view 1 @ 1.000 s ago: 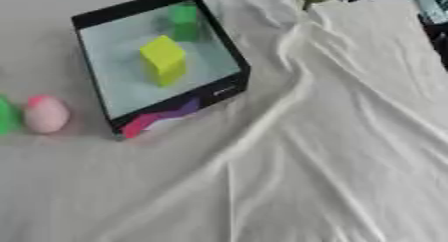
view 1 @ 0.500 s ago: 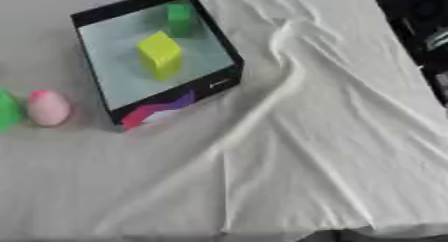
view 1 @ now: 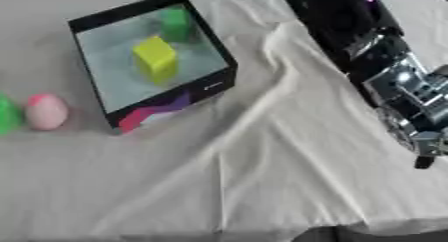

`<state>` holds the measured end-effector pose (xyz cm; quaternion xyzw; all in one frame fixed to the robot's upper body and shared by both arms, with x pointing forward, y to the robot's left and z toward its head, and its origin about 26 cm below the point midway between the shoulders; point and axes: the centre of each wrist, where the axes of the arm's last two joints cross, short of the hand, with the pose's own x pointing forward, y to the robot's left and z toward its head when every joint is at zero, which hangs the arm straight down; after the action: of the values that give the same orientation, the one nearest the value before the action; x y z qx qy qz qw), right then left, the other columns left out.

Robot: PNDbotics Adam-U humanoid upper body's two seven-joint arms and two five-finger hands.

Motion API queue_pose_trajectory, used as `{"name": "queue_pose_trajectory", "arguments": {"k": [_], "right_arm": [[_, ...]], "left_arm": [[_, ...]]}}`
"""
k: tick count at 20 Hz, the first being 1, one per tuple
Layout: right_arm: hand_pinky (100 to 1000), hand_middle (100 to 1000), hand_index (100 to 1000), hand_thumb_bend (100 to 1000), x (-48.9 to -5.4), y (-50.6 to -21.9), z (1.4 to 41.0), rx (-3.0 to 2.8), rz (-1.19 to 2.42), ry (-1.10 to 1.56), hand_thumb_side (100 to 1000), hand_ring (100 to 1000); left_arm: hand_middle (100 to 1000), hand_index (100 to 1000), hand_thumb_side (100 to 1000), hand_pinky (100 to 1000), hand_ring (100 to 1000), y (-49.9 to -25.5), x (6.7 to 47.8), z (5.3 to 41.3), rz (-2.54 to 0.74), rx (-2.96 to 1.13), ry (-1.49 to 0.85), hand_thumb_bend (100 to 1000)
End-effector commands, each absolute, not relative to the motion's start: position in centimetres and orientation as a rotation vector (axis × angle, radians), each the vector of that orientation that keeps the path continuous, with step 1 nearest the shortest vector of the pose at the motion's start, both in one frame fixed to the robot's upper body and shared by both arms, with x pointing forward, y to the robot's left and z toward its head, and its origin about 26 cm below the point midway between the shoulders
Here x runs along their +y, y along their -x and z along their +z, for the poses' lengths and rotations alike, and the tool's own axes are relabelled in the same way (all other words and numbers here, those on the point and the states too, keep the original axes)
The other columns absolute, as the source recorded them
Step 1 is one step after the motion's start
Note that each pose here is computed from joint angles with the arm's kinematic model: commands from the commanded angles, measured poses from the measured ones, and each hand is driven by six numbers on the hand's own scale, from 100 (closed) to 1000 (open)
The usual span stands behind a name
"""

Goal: Pick up objects on the table and place them in the box.

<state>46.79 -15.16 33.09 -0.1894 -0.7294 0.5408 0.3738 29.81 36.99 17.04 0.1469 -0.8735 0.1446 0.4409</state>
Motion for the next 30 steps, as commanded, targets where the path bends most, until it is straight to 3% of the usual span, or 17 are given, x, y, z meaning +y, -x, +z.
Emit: {"name": "queue_pose_trajectory", "arguments": {"k": [1,23,26,30], "right_arm": [[769,547,710,100,-14.3,-46.7,33.2,-1.871,1.380,0.551,126,626],[763,562,718,100,-13.7,-48.5,25.2,-1.619,1.534,0.632,207,653],[773,578,733,100,-13.8,-48.7,24.6,-1.594,1.559,0.638,236,672],[829,664,843,100,-13.7,-48.6,24.2,-1.553,1.653,0.648,300,747]], "left_arm": [[781,770,713,823,866,-29.3,38.2,18.0,0.374,-2.196,-0.421,100],[779,770,701,826,867,-29.2,38.7,19.0,0.382,-2.239,-0.447,100],[779,771,707,826,868,-29.2,38.6,19.0,0.380,-2.237,-0.443,100],[779,771,707,826,868,-29.3,38.5,19.1,0.375,-2.239,-0.435,100]]}}
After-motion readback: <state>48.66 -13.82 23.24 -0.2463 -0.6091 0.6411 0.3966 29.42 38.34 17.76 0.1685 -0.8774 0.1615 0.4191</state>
